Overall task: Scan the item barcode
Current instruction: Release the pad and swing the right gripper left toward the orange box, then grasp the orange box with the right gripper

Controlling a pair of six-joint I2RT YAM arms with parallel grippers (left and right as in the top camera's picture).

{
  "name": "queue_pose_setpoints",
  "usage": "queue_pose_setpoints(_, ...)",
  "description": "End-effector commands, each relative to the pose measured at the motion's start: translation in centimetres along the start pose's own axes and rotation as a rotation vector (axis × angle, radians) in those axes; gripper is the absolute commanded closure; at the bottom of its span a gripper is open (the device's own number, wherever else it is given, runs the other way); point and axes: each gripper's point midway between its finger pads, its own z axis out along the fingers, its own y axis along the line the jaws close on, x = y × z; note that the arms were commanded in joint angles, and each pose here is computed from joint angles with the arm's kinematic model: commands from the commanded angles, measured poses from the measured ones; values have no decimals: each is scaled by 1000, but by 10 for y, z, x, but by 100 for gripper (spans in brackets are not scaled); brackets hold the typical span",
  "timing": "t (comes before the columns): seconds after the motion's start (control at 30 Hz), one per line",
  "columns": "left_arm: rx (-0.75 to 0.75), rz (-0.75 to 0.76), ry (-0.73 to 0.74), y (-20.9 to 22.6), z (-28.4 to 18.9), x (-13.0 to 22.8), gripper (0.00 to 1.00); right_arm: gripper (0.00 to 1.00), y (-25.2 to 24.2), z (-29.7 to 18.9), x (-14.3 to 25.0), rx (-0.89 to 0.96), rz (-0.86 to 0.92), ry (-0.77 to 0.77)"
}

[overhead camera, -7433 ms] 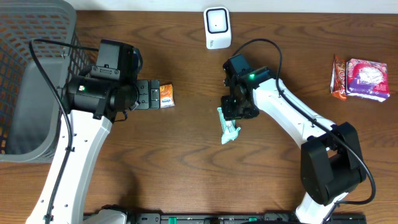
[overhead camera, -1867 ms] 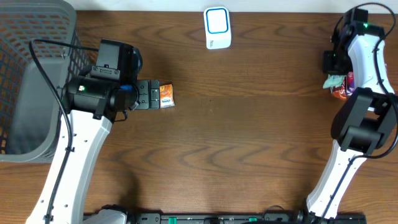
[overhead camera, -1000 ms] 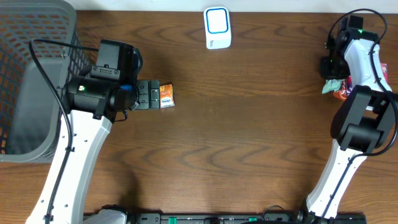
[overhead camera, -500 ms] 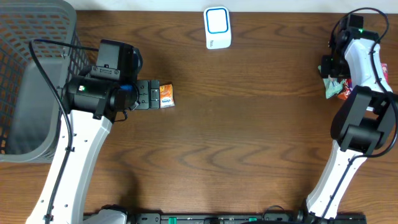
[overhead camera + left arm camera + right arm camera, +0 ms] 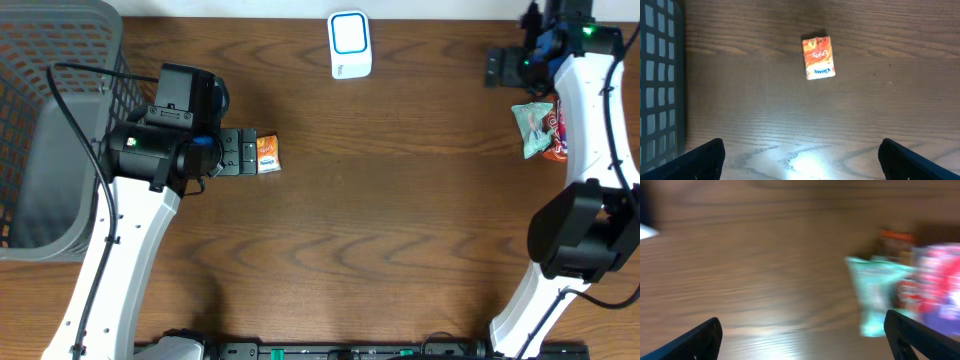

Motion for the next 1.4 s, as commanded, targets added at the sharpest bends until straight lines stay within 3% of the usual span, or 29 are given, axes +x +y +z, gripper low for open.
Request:
queue_pose_setpoints(0.0,-8,-1,-1,1,-1,1,2,1,66,-12,5,-254,36,21)
queue_pose_setpoints(0.23,-8,-1,-1,1,-1,1,2,1,147,-23,26,-472,-42,93)
queue_pose_setpoints(0.7,-8,-1,-1,1,-1,1,2,1,265,-37,83,-517,-308,148)
queue_pose_setpoints(1.07,-8,-1,-1,1,-1,1,2,1,301,-42,102,-508,-402,129)
queue_pose_setpoints(1.37,-8,-1,-1,1,-1,1,2,1,313,-45,103,-521,-354,125)
